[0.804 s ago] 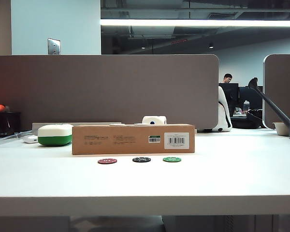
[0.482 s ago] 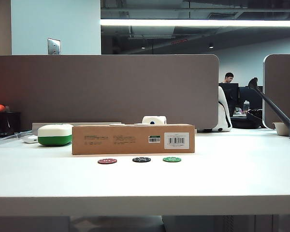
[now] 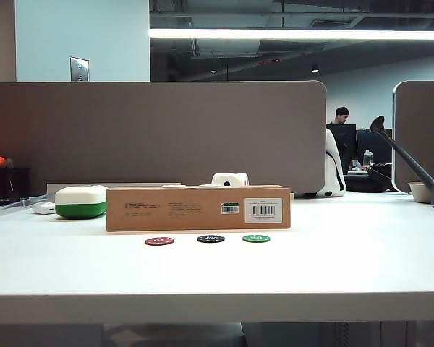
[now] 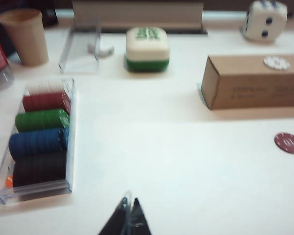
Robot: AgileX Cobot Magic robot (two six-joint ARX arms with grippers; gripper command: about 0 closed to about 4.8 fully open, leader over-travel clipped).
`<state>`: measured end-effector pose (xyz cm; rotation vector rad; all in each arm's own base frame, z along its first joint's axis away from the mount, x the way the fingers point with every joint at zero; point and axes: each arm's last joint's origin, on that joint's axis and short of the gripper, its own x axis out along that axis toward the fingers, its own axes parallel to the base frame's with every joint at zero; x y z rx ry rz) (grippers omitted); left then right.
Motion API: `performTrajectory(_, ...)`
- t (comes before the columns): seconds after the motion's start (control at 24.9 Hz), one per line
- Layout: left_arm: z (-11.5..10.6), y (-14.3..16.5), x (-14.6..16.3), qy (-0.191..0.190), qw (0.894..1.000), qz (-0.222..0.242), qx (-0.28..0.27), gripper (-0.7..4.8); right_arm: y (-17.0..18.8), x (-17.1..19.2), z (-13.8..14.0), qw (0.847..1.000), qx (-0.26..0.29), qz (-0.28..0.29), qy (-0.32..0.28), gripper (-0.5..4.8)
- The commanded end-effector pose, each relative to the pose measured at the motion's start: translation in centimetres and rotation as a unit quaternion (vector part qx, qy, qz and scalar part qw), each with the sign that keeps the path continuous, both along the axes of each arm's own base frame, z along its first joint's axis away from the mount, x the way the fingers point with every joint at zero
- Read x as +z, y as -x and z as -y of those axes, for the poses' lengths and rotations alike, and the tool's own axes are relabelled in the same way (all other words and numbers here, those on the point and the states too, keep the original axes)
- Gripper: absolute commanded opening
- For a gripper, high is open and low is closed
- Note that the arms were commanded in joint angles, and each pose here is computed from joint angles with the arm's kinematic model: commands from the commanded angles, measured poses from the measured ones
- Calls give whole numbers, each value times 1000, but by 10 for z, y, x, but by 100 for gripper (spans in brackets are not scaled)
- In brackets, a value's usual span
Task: Push the chip, whose value equals the sum of all the chip values on the rectangular box, forward next to the box.
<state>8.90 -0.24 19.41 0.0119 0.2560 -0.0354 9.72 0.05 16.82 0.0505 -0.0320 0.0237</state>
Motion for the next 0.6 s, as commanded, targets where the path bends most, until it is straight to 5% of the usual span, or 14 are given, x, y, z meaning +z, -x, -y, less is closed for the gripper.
performTrajectory(0.04,2,-6,26,6,999,0,-32,-5,0,-1,0,1000,-3,2,1,-1)
performTrajectory(0.32,17,-41,85,10,995,-29,-98,-5,0,-1,0,1000,-3,2,1,-1)
performTrajectory(0.4,38,-72,106,6,987,-60,-148,-5,0,-1,0,1000,-2,2,1,-1)
performTrajectory(0.6,89,-122,103,-9,966,-122,-230,-5,0,-1,0,1000,-3,1,1,-1)
